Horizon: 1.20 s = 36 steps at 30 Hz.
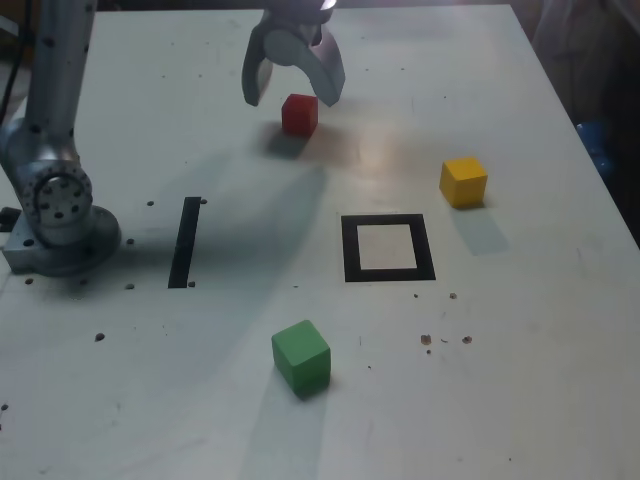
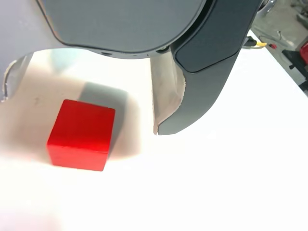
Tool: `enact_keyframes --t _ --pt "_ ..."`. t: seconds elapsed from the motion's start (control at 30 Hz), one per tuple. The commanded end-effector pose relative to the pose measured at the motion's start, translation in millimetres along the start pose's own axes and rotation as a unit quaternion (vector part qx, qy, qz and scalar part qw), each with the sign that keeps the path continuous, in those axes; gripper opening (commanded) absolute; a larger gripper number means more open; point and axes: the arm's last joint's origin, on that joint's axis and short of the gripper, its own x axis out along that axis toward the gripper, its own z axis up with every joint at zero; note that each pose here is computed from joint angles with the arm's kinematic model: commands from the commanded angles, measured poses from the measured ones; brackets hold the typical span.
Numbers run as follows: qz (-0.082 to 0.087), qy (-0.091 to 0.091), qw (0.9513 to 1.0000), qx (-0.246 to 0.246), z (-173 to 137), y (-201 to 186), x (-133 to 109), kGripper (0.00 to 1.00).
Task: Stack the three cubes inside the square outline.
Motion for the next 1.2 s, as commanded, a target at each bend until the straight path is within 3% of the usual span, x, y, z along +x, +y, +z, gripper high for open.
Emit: enact_keyframes --t 0.0,0.33,0.8,1.17 --pt "-0.006 0.007 1.0000 0.000 7.4 9.2 8.3 0.96" --pt "-0.018 0.017 0.9997 -0.003 19.2 22.4 23.9 0.86" --pt "-0.023 0.018 0.9995 -0.016 22.0 22.6 28.4 0.35" --pt "-0.022 0.018 0.9996 -0.009 25.6 18.5 27.4 0.31"
